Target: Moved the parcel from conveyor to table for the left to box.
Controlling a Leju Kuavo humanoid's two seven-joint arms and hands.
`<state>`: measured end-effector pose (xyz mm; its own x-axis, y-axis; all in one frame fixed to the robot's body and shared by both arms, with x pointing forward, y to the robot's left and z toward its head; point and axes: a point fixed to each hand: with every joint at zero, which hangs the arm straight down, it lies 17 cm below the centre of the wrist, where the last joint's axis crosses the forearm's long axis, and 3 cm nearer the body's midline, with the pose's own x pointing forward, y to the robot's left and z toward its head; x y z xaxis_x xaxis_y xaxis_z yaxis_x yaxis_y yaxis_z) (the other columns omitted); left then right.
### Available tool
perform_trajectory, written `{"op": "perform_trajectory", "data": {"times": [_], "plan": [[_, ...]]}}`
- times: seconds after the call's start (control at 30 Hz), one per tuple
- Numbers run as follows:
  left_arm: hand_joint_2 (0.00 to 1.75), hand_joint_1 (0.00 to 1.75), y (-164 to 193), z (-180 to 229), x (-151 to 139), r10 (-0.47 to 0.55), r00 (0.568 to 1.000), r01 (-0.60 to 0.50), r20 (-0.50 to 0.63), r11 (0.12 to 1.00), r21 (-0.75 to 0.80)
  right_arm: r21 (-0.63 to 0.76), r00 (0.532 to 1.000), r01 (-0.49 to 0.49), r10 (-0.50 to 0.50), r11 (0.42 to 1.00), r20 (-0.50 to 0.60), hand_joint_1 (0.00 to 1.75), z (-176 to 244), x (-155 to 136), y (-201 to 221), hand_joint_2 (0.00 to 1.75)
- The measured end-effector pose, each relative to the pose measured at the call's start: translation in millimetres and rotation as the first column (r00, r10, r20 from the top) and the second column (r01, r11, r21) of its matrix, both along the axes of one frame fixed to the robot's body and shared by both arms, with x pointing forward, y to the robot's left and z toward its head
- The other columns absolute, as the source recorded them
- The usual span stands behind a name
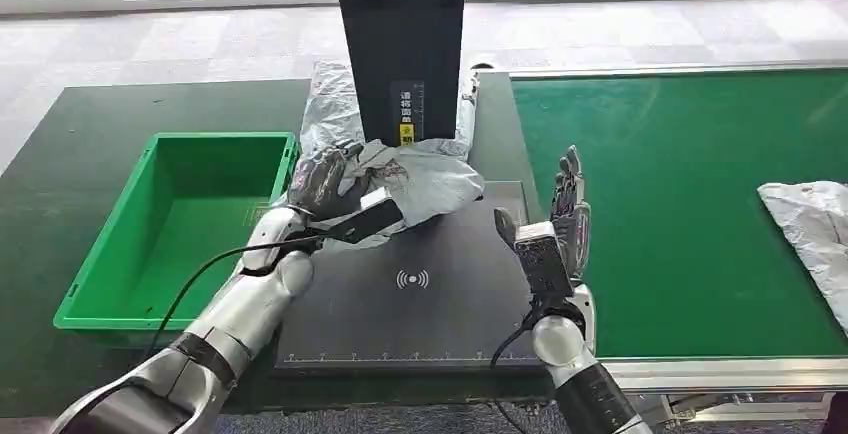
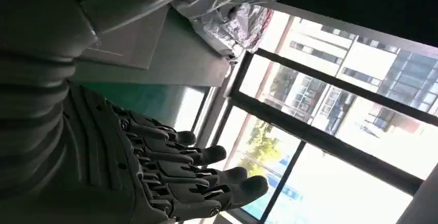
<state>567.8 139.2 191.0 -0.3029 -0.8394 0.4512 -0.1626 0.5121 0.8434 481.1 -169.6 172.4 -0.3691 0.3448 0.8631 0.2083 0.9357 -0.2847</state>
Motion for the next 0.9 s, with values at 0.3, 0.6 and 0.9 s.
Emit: {"op": "perform_trajectory", "data": {"times": [0.3, 0.6, 0.9], "plan": [[1.75, 1.75, 147, 70, -5, 0.33, 0.889, -0.371, 0.317, 0.925, 0.08, 0.041, 1.0, 0.019, -0.019, 0.999, 0.007, 0.0, -2, 2, -14, 1.75], [1.75, 1.75, 328, 31, -31, 0.598, 0.766, -0.641, 0.235, 0.741, 0.201, 0.049, 0.998, 0.041, -0.04, 0.998, -0.039, 0.0, -17, 17, -39, 1.75], [1.75, 1.75, 394, -43, -52, 0.683, 0.731, -0.65, 0.007, 0.692, 0.313, 0.04, 0.997, 0.018, -0.015, 0.999, -0.073, 0.0, -26, 28, -40, 1.75]]}}
